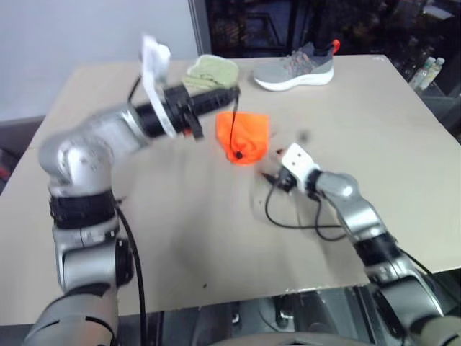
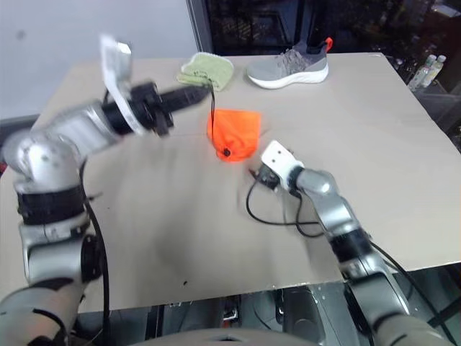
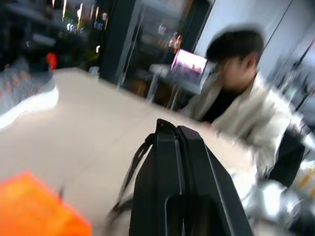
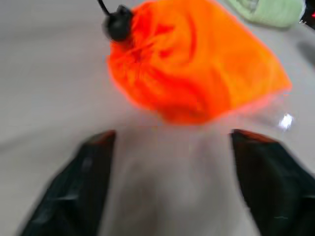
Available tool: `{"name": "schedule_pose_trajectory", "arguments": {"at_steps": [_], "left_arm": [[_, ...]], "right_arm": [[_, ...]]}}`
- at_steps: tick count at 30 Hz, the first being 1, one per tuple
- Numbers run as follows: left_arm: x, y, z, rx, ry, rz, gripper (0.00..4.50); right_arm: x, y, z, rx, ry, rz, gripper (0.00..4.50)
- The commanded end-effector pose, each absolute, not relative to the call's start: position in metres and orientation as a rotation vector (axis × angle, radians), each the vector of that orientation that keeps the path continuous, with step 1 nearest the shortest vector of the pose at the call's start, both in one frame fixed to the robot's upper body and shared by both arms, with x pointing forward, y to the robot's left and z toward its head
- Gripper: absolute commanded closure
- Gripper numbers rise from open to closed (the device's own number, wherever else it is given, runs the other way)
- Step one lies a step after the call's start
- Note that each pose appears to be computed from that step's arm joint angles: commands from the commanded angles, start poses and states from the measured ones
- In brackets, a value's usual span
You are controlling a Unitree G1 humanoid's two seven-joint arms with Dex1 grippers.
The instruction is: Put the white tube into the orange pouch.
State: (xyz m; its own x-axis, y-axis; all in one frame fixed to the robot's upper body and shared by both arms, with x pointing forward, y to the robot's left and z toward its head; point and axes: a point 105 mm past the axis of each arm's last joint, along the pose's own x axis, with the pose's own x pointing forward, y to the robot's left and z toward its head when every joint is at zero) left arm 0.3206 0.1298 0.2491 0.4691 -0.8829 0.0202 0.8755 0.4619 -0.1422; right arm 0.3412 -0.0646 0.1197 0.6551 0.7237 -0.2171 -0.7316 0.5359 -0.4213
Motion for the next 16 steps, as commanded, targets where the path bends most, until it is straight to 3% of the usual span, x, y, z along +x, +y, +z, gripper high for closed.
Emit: {"name": "schedule_pose_trajectory", "arguments": {"at_steps": [1, 2, 3, 4, 5, 10, 16], "left_arm": [[0.305, 0.152, 0.231, -0.033, 0.073, -1.031, 3.23], [0.301, 0.159, 0.222, -0.019, 0.095, -1.006, 2.9], [0.298, 0.17, 0.212, -0.001, 0.119, -0.964, 2.26], [0.295, 0.179, 0.205, 0.01, 0.138, -0.927, 2.08], [0.289, 0.19, 0.197, 0.049, 0.157, -0.888, 1.62], [0.263, 0.226, 0.178, 0.118, 0.214, -0.801, 1.62], [0.25, 0.252, 0.173, 0.142, 0.183, -0.686, 1.62]], "right_arm": [[0.315, -0.088, 0.14, -0.52, -0.017, 0.842, 0.8], [0.309, -0.096, 0.14, -0.522, -0.007, 0.825, 0.8], [0.301, -0.106, 0.141, -0.514, 0.005, 0.81, 0.8], [0.295, -0.114, 0.142, -0.504, 0.013, 0.795, 0.8], [0.286, -0.125, 0.145, -0.498, 0.015, 0.777, 0.8], [0.253, -0.158, 0.156, -0.472, 0.04, 0.724, 0.8], [0.226, -0.179, 0.16, -0.443, 0.08, 0.702, 0.8]]}}
